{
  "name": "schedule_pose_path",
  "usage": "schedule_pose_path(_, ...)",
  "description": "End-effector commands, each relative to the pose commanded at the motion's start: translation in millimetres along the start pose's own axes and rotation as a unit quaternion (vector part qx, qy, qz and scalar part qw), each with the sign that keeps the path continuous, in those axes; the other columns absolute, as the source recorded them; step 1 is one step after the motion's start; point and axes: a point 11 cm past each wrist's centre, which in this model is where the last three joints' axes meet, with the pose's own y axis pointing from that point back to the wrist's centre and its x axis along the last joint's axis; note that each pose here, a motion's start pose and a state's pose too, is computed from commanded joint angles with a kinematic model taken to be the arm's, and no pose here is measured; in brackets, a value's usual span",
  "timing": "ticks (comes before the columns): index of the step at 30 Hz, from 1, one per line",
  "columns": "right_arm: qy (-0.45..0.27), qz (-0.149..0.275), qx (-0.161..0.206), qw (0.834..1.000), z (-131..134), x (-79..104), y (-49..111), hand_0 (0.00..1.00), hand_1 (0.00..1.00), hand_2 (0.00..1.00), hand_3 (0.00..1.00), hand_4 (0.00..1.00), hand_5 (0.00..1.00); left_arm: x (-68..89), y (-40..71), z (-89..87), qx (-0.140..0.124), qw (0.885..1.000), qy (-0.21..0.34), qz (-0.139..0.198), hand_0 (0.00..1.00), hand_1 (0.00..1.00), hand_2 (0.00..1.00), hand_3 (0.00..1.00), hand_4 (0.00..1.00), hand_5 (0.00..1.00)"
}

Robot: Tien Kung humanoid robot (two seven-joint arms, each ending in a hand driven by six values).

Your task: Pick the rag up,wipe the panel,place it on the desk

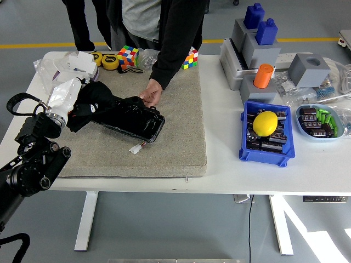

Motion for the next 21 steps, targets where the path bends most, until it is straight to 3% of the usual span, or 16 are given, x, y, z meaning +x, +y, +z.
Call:
schedule_pose_path(6, -0.002, 0.001, 0.000, 1.000, 0, 0.4, 0.0, 0.589, 0.564, 0.479, 0.520, 0.910, 0.362, 8.6, -3.2, -9.8, 0.016, 1.000, 0.001, 0.013, 0.184, 0.166, 0.294, 0.547, 0.715, 0.002)
schedule_pose_path(11, -0.002, 0.000, 0.001, 1.000, -1, -0.1, 0.0, 0.589, 0.564, 0.479, 0.520, 0.910, 0.362, 4.7, -1.7, -9.8, 0.017, 1.000, -0.001, 0.004, 0.184, 0.166, 0.294, 0.547, 0.715, 0.002)
schedule_pose_path(21, -0.002, 0.000, 0.001, 1.000, -1, -0.8, -0.1, 0.588, 0.564, 0.479, 0.520, 0.909, 0.360, -9.4, 6.5, 20.1, -0.030, 0.999, 0.002, -0.013, 0.184, 0.169, 0.296, 0.547, 0.715, 0.002)
